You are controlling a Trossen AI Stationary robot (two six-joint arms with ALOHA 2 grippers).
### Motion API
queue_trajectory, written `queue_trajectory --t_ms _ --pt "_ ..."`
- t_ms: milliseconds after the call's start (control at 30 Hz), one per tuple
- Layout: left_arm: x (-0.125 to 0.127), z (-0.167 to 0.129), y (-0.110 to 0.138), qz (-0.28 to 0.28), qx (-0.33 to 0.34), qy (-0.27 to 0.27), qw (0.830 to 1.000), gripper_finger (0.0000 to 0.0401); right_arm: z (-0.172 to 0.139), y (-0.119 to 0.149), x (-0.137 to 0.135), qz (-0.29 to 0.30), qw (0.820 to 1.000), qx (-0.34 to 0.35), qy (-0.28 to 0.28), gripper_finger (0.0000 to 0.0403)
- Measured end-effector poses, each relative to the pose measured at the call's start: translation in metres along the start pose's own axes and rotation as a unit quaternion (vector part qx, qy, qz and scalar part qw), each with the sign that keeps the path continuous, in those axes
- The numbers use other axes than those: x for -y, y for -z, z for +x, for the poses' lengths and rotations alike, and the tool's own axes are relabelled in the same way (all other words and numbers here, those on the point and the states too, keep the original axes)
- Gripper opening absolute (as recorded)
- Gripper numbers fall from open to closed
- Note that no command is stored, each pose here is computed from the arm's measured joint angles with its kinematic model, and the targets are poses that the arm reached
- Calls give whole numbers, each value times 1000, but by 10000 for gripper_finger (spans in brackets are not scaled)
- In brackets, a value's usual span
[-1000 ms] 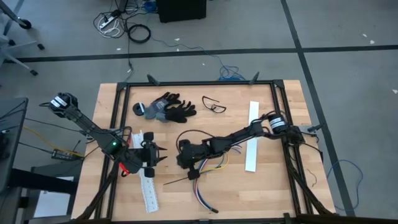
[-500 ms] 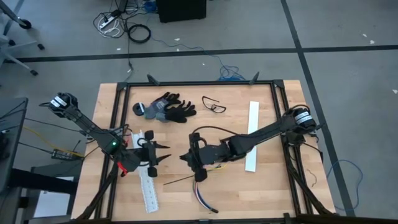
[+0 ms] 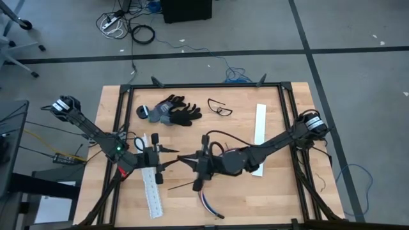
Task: Ziptie cables
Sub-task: Insert the top black zip tie pointed tail end through the slot to form a loop
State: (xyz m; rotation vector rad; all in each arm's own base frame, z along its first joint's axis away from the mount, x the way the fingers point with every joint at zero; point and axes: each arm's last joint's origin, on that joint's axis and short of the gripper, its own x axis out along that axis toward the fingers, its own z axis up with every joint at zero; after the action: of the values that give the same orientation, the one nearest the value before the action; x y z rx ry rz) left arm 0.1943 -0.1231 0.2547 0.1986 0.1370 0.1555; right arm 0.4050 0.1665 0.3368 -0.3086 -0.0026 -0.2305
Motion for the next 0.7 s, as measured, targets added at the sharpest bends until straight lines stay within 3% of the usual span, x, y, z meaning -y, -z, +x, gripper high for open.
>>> queue_trajectory --t_ms 267,367,500,700 --pt "1 4 -14 3 65 7 998 137 -19 34 -10 65 994 82 30 0" --pt "-3 9 -14 4 71 24 997 137 -28 50 -7 81 989 116 38 0" --pt "-17 21 -12 -2 68 7 998 137 -32 60 3 110 979 171 21 0" --pt "-29 39 -11 -25 98 79 992 137 -31 68 8 111 978 173 24 0"
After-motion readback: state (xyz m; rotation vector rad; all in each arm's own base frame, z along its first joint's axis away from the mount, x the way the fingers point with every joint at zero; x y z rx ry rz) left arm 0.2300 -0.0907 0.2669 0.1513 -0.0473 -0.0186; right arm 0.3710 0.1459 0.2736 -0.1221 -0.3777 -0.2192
